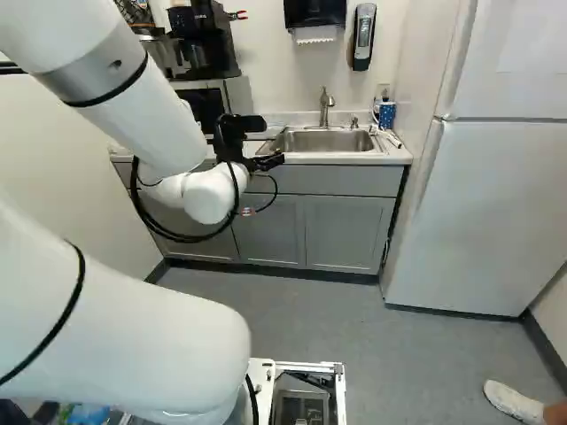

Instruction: Rinse the cup and place it in the tray

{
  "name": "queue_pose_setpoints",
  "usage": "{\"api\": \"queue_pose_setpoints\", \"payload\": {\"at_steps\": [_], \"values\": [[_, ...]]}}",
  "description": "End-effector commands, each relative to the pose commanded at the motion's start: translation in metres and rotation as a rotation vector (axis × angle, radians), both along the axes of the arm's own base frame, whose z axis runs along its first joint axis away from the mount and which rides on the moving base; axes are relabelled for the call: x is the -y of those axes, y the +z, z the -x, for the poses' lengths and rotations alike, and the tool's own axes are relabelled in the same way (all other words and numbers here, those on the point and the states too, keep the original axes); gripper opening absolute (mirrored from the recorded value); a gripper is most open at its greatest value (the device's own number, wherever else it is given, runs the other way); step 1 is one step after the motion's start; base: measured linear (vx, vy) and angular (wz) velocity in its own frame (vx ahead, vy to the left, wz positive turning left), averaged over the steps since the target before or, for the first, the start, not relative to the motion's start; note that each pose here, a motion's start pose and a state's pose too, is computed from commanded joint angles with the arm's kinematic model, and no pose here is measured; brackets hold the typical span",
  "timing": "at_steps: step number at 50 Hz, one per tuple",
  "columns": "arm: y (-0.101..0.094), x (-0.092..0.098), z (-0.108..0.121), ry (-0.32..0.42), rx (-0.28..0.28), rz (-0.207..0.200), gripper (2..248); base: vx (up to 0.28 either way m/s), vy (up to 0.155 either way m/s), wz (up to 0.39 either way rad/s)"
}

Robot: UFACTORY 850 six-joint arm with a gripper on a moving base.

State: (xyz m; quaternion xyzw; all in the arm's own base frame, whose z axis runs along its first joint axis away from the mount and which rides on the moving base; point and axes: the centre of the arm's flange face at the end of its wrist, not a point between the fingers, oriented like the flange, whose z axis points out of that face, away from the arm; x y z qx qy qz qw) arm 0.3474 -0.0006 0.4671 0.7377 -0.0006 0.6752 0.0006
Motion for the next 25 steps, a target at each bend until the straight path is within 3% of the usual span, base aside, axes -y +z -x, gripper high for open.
{"api": "queue_pose_setpoints", "payload": {"at_steps": [25], "values": [[0.025,0.000,-0.016,0.000,0.044,0.000,247,0.000,0.000,0.000]]}}
